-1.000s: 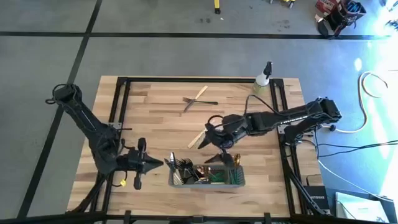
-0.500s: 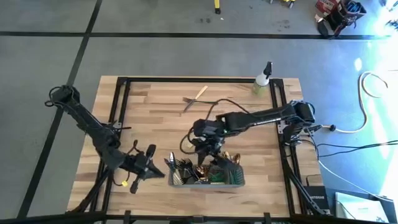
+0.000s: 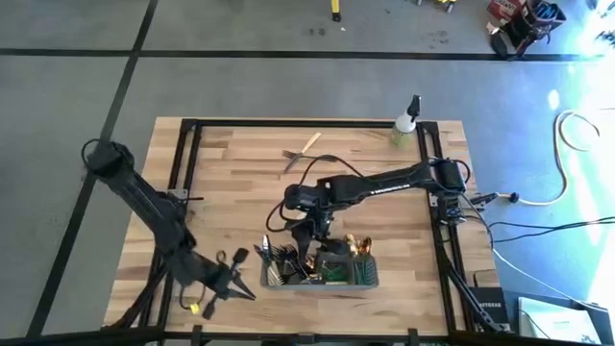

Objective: Sort silverware
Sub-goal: Put the left yellow knife into the gray cutlery rack

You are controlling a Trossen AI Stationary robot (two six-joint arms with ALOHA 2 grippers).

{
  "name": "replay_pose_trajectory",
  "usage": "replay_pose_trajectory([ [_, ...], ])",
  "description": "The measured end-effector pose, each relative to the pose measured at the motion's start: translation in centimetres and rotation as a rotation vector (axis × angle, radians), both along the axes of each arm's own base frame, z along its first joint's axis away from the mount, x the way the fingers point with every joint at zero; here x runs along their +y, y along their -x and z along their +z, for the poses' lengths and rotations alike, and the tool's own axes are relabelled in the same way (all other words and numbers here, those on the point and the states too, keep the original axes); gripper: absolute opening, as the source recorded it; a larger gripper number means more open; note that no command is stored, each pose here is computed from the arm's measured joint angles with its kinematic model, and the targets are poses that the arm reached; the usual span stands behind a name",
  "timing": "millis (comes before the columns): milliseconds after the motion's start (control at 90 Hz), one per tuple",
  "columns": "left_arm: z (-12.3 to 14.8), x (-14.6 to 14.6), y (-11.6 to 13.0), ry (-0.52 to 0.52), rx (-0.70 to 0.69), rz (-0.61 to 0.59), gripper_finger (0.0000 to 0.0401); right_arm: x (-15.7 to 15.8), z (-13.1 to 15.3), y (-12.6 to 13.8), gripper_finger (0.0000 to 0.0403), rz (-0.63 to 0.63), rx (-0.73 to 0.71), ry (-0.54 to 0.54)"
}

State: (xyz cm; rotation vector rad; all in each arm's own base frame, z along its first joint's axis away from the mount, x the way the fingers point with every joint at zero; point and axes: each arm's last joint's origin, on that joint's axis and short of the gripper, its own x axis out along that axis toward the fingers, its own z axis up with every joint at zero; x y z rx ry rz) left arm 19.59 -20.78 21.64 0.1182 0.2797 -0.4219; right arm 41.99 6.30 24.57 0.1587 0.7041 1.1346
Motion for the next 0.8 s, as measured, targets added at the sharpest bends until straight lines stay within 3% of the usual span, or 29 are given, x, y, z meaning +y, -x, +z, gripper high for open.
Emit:
replay_pose_trajectory([
  [189, -1.1, -2.5, -2.0, -0.263, -0.031, 0.149, 0.0, 0.1, 0.1, -0.1, 0.0204, 0.024, -0.029, -0.021],
  [289, -2.8, -3.4, -2.7, -0.389, 0.008, 0.131, 0.0, 0.1, 0.1, 0.0, 0.0204, 0.039, -0.04, -0.027],
  [467, -3.2, -4.5, -3.8, -0.416, 0.001, 0.117, 0.0, 0.6, 0.3, -0.1, 0.0194, 0.072, -0.075, -0.044],
  [800, -3.2, -3.8, -4.5, -0.418, 0.007, 0.146, 0.0, 1.5, -1.6, -0.7, 0.0148, 0.101, -0.105, -0.002],
])
